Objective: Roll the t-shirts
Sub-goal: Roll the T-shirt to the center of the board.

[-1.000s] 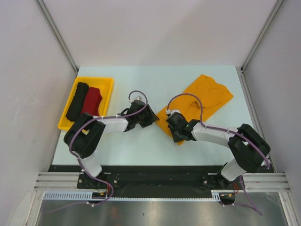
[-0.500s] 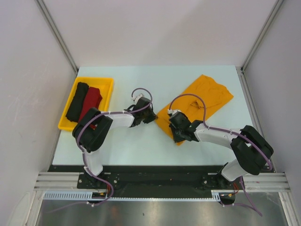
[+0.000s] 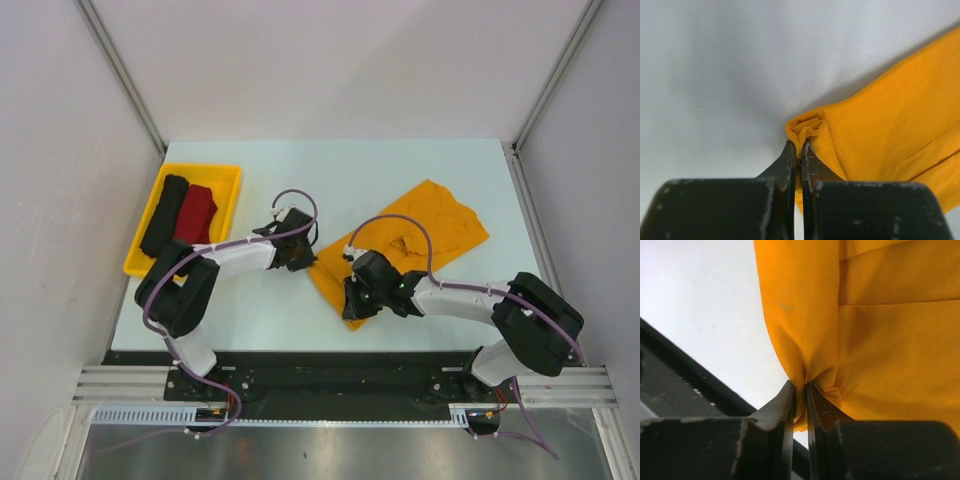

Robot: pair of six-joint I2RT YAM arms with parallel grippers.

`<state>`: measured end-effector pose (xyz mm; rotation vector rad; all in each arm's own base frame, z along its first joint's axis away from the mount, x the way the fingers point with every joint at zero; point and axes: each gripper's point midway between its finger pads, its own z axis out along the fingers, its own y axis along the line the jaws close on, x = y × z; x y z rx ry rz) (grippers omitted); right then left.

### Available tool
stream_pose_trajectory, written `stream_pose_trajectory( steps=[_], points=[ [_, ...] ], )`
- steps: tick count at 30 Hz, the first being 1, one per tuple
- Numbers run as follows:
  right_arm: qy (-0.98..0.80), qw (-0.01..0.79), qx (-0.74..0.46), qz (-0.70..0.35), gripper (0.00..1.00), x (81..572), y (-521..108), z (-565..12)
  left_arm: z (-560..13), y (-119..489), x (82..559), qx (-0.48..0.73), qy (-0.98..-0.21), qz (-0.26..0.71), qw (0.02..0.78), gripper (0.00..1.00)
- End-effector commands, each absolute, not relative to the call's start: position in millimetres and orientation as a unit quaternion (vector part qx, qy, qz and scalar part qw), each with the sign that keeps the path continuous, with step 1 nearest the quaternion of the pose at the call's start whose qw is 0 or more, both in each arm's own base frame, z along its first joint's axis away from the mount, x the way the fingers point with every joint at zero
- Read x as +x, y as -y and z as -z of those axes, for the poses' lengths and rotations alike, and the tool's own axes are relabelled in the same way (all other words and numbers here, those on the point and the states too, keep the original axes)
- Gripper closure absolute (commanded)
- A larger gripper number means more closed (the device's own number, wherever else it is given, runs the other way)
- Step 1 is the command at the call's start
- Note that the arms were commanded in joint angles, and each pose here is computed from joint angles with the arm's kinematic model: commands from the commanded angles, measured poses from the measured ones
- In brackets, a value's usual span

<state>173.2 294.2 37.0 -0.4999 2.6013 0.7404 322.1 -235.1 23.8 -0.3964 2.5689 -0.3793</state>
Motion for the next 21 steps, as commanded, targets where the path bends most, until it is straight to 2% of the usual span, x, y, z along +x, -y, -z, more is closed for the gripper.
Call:
stream_pose_trajectory(
  steps=[1,2,4,6,9,10,16,21],
  points=[
    [-0.922,0.139,-0.141,-0.333,0.84,146.4,-309.5,-42.9,-27.7,198.1,311.4,-0.121,-0.956,0.082,0.254,0.99],
    [-0.922,0.133,-0.134,-0.339,0.84,144.6,-309.5,-39.7,-30.9,198.2,311.9,-0.118,-0.956,0.083,0.256,0.91],
    [-0.922,0.118,-0.117,-0.35,0.84,142.7,-310.9,-39.2,-39.2,200.3,312.1,-0.113,-0.954,0.093,0.262,0.84],
    [-0.92,0.108,-0.108,-0.361,0.84,140.7,-311.4,-37.7,-49.2,205.4,311.3,-0.107,-0.951,0.113,0.267,0.64],
    [-0.916,0.102,-0.086,-0.379,0.85,144.0,-311.7,-38.7,-67.6,210.3,309.2,-0.096,-0.944,0.143,0.282,0.48],
    [-0.915,0.101,-0.075,-0.382,0.85,148.2,-310.7,-38.8,-71.6,210.4,307.2,-0.096,-0.942,0.149,0.285,0.4],
    [-0.91,0.079,-0.048,-0.404,0.85,149.8,-306.5,-36.7,-98.7,216.5,278.8,-0.09,-0.923,0.22,0.303,0.39],
    [-0.907,0.061,-0.038,-0.414,0.85,148.8,-306.3,-32.8,-89.0,237.7,243.3,-0.076,-0.921,0.255,0.283,0.39]
  ],
)
